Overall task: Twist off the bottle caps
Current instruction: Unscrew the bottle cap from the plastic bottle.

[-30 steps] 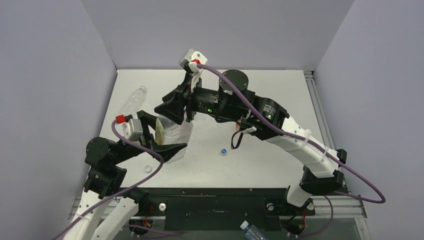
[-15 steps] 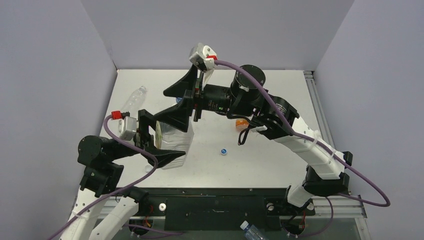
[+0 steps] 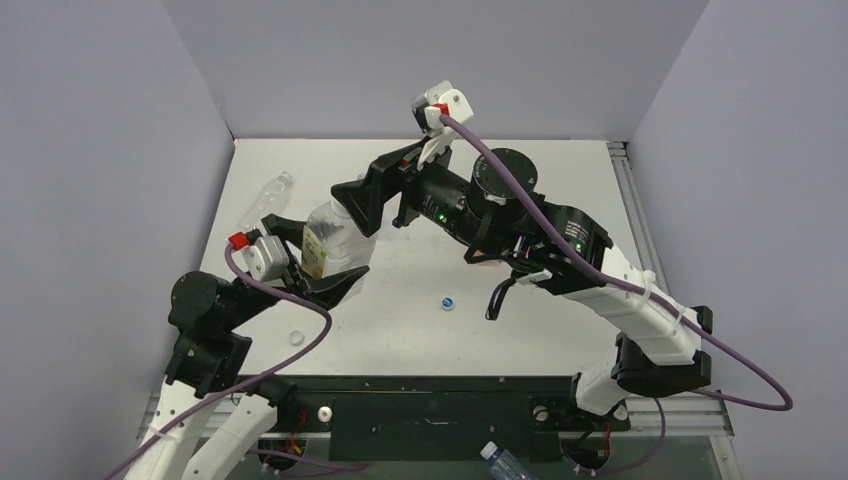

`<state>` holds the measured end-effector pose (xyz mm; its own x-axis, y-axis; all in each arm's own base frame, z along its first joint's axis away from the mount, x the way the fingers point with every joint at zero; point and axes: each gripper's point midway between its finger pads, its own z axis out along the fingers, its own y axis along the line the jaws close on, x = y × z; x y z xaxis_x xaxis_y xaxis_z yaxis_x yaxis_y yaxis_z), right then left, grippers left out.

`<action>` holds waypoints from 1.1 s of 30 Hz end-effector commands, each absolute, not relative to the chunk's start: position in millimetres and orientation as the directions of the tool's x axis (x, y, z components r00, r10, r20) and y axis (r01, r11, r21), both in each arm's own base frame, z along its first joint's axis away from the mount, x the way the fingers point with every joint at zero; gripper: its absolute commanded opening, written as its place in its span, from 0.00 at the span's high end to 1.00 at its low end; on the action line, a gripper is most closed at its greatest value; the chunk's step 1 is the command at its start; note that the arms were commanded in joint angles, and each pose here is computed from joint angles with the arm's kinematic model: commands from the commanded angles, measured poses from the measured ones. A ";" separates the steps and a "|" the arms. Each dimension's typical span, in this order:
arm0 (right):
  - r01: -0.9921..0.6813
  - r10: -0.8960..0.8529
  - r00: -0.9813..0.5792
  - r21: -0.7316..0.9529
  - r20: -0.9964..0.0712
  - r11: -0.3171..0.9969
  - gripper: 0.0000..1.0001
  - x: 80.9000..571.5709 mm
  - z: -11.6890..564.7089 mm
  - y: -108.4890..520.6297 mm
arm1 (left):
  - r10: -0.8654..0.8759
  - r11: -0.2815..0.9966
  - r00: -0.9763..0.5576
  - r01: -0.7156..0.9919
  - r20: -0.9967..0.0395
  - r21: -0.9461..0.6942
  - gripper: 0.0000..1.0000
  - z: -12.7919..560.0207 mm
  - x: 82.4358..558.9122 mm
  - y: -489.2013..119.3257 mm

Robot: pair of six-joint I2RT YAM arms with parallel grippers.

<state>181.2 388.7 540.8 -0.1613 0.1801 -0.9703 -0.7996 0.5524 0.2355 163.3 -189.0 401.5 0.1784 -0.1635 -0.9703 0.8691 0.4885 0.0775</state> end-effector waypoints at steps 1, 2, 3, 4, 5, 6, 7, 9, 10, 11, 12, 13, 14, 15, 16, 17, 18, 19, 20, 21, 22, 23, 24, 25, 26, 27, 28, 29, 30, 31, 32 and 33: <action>-0.769 0.185 -0.158 0.238 -0.970 0.593 0.23 182.7 544.6 391.3 | -0.135 0.573 0.245 0.810 -0.960 0.126 1.00 407.1 179.8 -179.6; -0.771 0.194 -0.157 0.243 -0.968 0.589 0.24 181.9 548.3 392.6 | -0.134 0.574 0.243 0.809 -0.961 0.125 1.00 406.5 180.5 -179.7; -0.772 0.182 -0.162 0.240 -0.970 0.588 0.28 182.6 544.1 398.4 | -0.134 0.574 0.243 0.809 -0.961 0.125 1.00 406.7 180.6 -179.7; -0.773 0.188 -0.163 0.244 -0.969 0.586 0.31 182.5 546.1 399.8 | -0.134 0.574 0.243 0.809 -0.961 0.124 1.00 406.6 180.8 -179.8; -0.774 0.186 -0.166 0.245 -0.968 0.584 0.33 183.4 544.2 404.0 | -0.134 0.574 0.241 0.809 -0.961 0.123 1.00 406.5 181.0 -179.9; -0.775 0.196 -0.166 0.251 -0.967 0.581 0.37 183.4 546.0 405.0 | -0.134 0.576 0.242 0.808 -0.961 0.123 1.00 406.8 181.4 -179.8; -0.777 0.197 -0.168 0.253 -0.966 0.577 0.39 183.3 545.4 407.3 | -0.135 0.577 0.240 0.808 -0.961 0.121 1.00 406.8 181.5 -179.6; -0.780 0.203 -0.169 0.257 -0.965 0.571 0.41 183.1 546.2 409.5 | -0.135 0.578 0.237 0.808 -0.962 0.118 1.00 406.2 182.2 -179.8; -0.782 0.202 -0.170 0.257 -0.964 0.568 0.41 182.8 545.7 410.8 | -0.135 0.579 0.237 0.807 -0.962 0.117 1.00 406.4 182.5 -179.6; -0.785 0.199 -0.172 0.257 -0.965 0.564 0.41 182.4 544.5 413.1 | -0.136 0.579 0.235 0.807 -0.962 0.116 1.00 406.4 182.8 -179.7; -0.786 0.198 -0.174 0.257 -0.965 0.562 0.42 182.3 544.2 413.8 | -0.137 0.580 0.232 0.807 -0.963 0.112 1.00 406.1 183.1 -179.8; -0.788 0.195 -0.175 0.256 -0.965 0.560 0.43 182.1 542.8 415.5 | -0.139 0.580 0.230 0.808 -0.963 0.109 1.00 406.5 183.2 -179.8; -0.788 0.194 -0.176 0.256 -0.965 0.560 0.46 182.2 542.3 416.2 | -0.140 0.578 0.225 0.809 -0.964 0.105 1.00 406.2 183.3 -180.2; -0.788 0.190 -0.176 0.254 -0.966 0.560 0.48 182.7 540.7 417.8 | -0.141 0.578 0.223 0.810 -0.964 0.103 1.00 406.0 183.5 -180.3; -0.788 0.192 -0.175 0.254 -0.966 0.560 0.53 183.1 541.0 418.0 | -0.143 0.578 0.220 0.810 -0.965 0.100 1.00 405.9 183.5 -180.5; -0.789 0.188 -0.176 0.253 -0.966 0.559 0.56 182.8 539.5 418.9 | -0.144 0.577 0.220 0.811 -0.965 0.098 1.00 406.0 183.3 -180.4; -0.790 0.190 -0.176 0.253 -0.966 0.559 0.63 183.0 539.9 418.9 | -0.145 0.577 0.218 0.811 -0.965 0.097 1.00 406.3 183.3 -180.5; -0.789 0.190 -0.175 0.253 -0.966 0.559 0.67 183.2 539.4 419.2 | -0.147 0.577 0.217 0.811 -0.965 0.095 1.00 406.5 183.1 -180.4; -0.790 0.194 -0.174 0.255 -0.965 0.558 0.75 183.0 540.4 418.6 | -0.148 0.577 0.216 0.811 -0.965 0.093 1.00 406.7 182.9 -180.4; -0.789 0.193 -0.174 0.254 -0.966 0.559 0.79 183.2 539.6 418.5 | -0.149 0.576 0.215 0.812 -0.965 0.092 1.00 406.8 182.7 -180.4; -0.790 0.201 -0.171 0.256 -0.965 0.557 0.86 182.9 542.1 417.3 | -0.152 0.575 0.211 0.814 -0.966 0.087 1.00 406.8 182.4 -180.6; -0.790 0.196 -0.171 0.254 -0.966 0.558 0.89 183.3 539.8 418.0 | -0.158 0.573 0.203 0.816 -0.966 0.078 1.00 406.9 182.1 -180.9; -0.792 0.204 -0.167 0.255 -0.965 0.555 0.93 182.3 542.8 416.0 | -0.161 0.572 0.200 0.817 -0.967 0.074 1.00 407.2 181.8 -181.2; -0.795 0.198 -0.164 0.249 -0.966 0.554 0.95 182.0 540.9 416.9 | -0.171 0.566 0.189 0.822 -0.967 0.061 1.00 408.1 180.5 -181.8; -0.804 0.203 -0.159 0.246 -0.966 0.542 0.99 179.6 544.1 416.1 | -0.179 0.562 0.182 0.826 -0.967 0.052 1.00 409.4 179.4 -182.3; -0.812 0.192 -0.148 0.230 -0.970 0.536 1.00 178.6 543.2 416.5 | -0.199 0.545 0.159 0.838 -0.967 0.026 1.00 410.9 176.5 -184.4; -0.838 0.193 -0.138 0.218 -0.971 0.499 1.00 172.1 548.2 416.6 | -0.211 0.532 0.153 0.846 -0.965 0.018 1.00 414.0 173.3 -185.5; -0.858 0.184 -0.119 0.194 -0.976 0.476 1.00 168.9 548.2 418.7 | -0.235 0.498 0.129 0.867 -0.963 -0.006 1.00 417.1 166.8 -188.8; -0.900 0.180 -0.111 0.175 -0.977 0.400 1.00 155.6 553.3 419.3 | -0.249 0.447 0.127 0.894 -0.960 0.003 1.00 422.4 155.8 -193.0; -0.944 0.164 -0.099 0.145 -0.981 0.297 1.00 141.3 552.8 425.0 | -0.267 0.407 0.101 0.913 -0.958 -0.017 1.00 426.1 147.6 -195.7; -0.961 0.160 -0.092 0.130 -0.983 0.243 1.00 132.8 553.3 423.7 | -0.270 0.347 0.094 0.938 -0.958 -0.006 1.00 429.1 135.7 -199.7; -0.986 0.172 -0.084 0.106 -0.981 0.128 1.00 115.9 560.0 424.0 | -0.287 0.309 0.061 0.951 -0.956 -0.032 1.00 434.4 127.2 -201.2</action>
